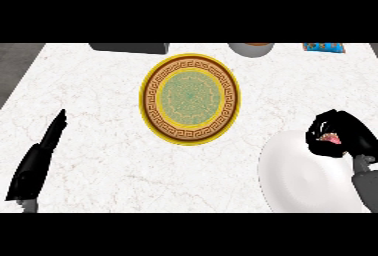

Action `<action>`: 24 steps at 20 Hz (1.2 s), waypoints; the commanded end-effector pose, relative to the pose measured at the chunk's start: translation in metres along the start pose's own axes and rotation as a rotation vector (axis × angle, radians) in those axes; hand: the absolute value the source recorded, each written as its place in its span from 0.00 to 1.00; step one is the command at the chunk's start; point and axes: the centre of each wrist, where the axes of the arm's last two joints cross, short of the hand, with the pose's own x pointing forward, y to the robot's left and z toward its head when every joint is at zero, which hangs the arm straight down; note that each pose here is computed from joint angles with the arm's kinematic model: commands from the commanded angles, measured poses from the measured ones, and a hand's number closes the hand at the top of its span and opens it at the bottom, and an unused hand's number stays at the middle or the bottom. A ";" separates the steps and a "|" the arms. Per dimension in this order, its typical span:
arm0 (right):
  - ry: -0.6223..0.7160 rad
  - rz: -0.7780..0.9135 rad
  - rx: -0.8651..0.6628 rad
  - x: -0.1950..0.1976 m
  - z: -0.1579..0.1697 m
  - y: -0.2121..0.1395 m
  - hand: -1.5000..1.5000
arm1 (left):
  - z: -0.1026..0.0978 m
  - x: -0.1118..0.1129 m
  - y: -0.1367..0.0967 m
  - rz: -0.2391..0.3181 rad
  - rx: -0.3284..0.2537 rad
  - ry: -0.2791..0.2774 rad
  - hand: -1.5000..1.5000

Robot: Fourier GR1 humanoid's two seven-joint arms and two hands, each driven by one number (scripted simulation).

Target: Pick the cupcake from the plate and place it in the plate

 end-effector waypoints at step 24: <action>-0.861 -0.046 -0.285 0.166 -0.023 -0.115 1.00 | 0.011 -0.019 0.010 0.007 0.042 0.063 0.50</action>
